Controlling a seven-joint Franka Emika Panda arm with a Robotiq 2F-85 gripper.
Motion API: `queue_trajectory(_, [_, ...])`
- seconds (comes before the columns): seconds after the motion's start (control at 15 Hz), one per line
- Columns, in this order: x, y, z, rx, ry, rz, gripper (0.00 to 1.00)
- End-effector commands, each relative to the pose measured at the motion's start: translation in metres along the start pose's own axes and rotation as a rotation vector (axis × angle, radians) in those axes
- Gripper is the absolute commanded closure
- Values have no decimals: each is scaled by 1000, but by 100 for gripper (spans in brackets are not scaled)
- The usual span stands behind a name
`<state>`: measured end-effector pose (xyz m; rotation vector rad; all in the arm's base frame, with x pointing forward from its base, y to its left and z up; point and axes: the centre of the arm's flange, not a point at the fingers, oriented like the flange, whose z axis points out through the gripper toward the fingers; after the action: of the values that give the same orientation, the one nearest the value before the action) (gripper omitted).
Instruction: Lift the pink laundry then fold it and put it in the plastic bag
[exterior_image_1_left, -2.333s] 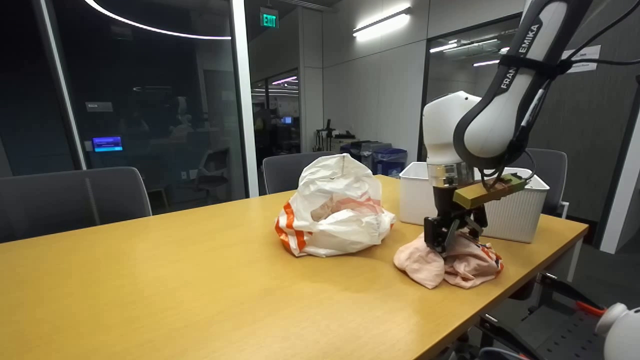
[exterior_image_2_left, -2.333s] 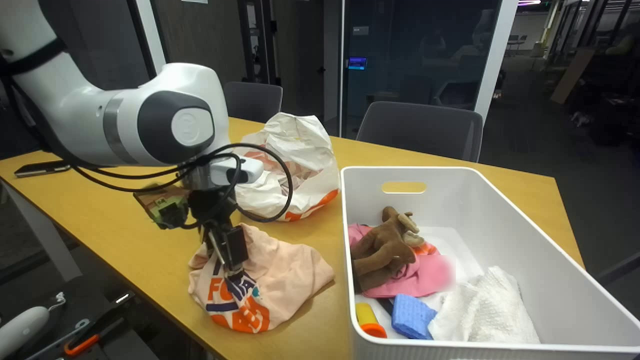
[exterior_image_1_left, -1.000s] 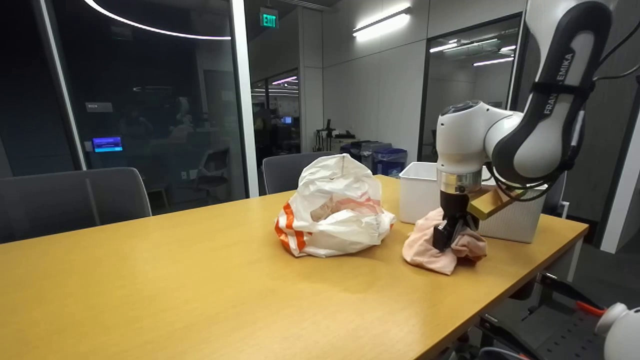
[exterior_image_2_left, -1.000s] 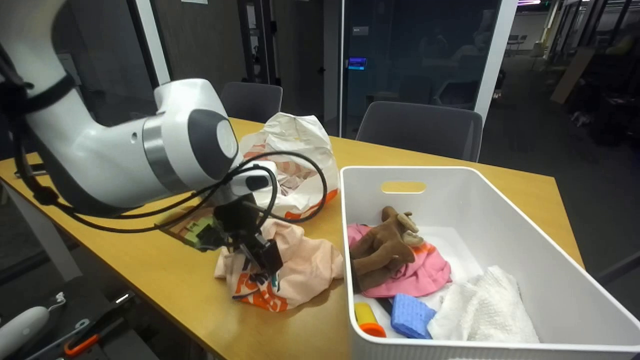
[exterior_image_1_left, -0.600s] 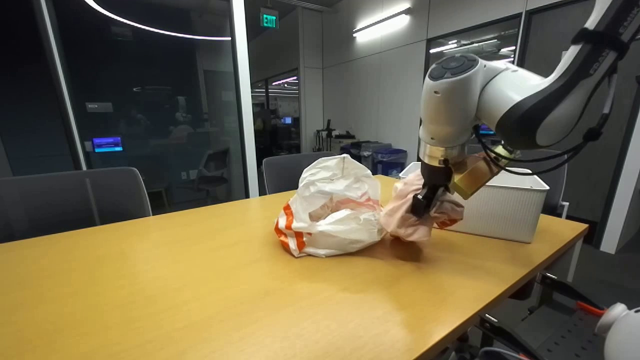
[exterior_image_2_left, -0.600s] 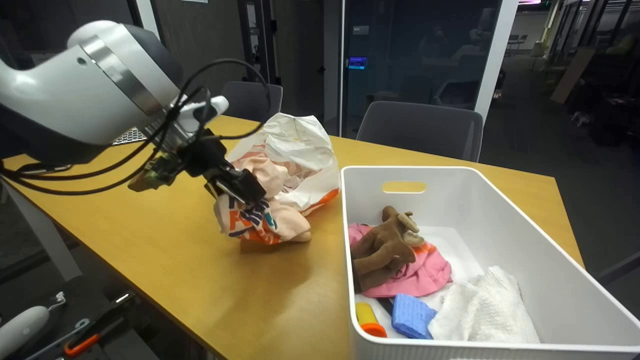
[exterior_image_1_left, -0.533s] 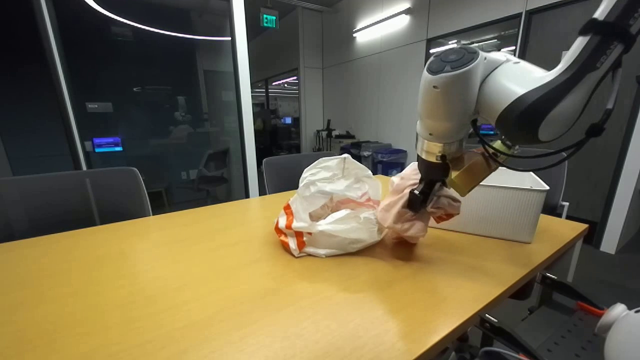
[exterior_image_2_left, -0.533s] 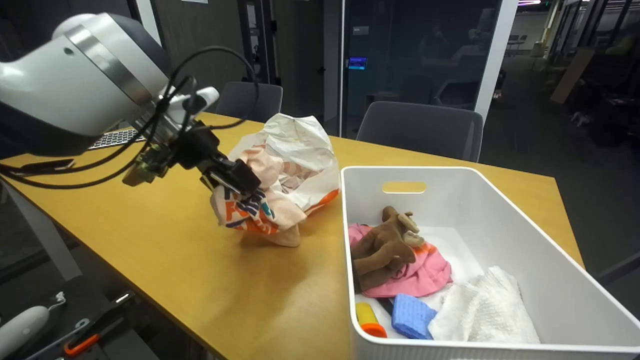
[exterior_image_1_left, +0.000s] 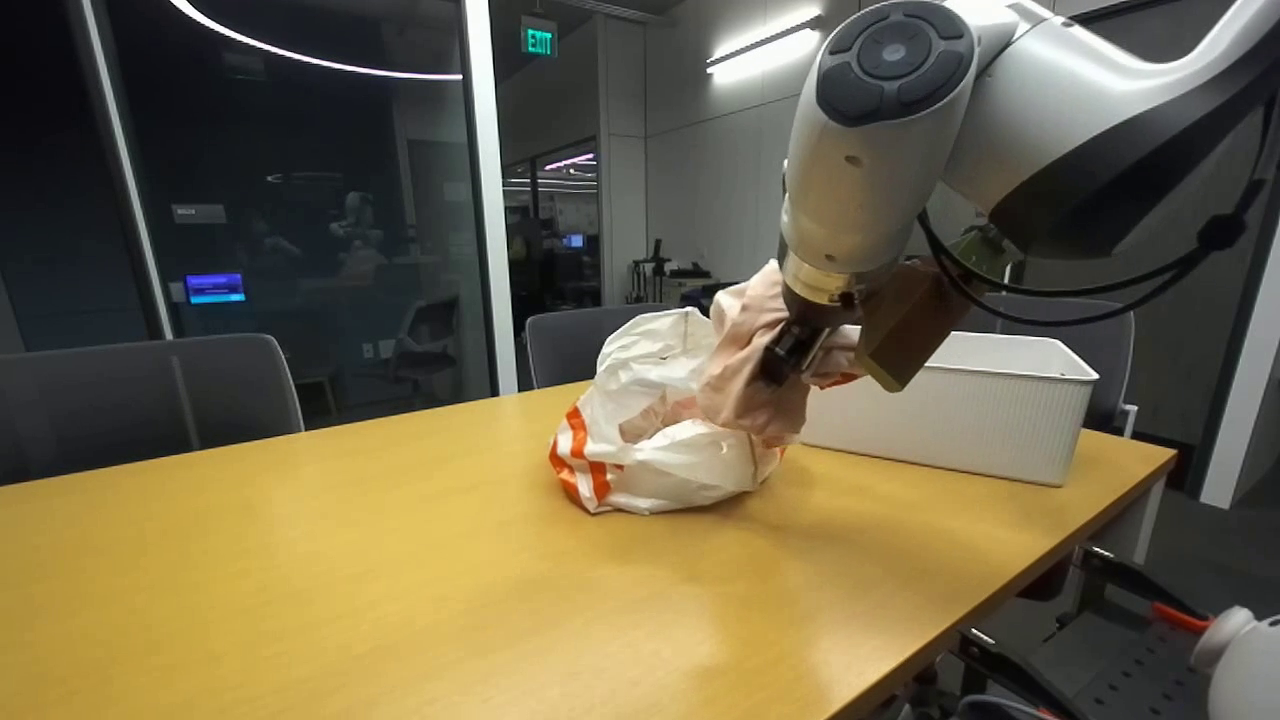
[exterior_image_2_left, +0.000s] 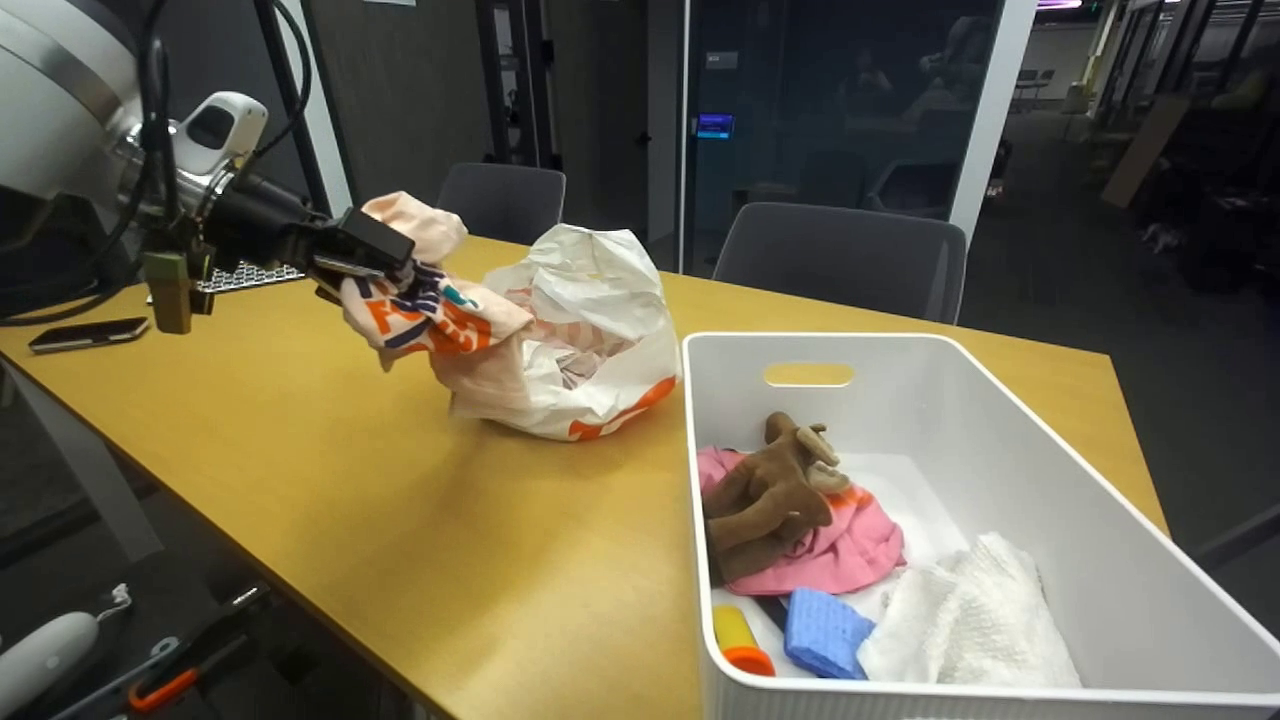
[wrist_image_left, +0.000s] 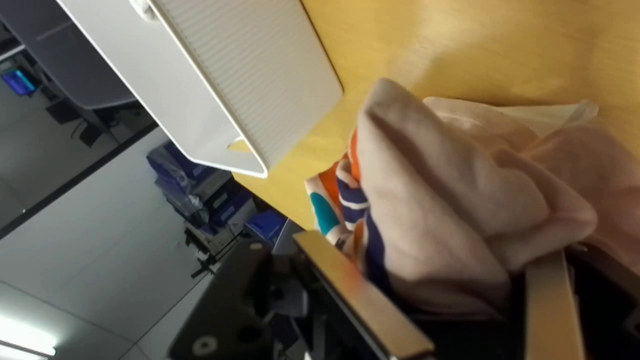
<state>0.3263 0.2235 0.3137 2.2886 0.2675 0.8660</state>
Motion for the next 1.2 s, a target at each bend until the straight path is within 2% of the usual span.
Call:
queue_trajectory(0.0, [46, -44, 9, -80, 81, -41, 100])
queue_trajectory(0.27, [80, -82, 25, -164, 120, -115, 100])
queue_trajectory(0.67, [97, -91, 50, -254, 114, -106, 100])
queue_trajectory(1.13, [114, -100, 57, -383, 216, -98, 100])
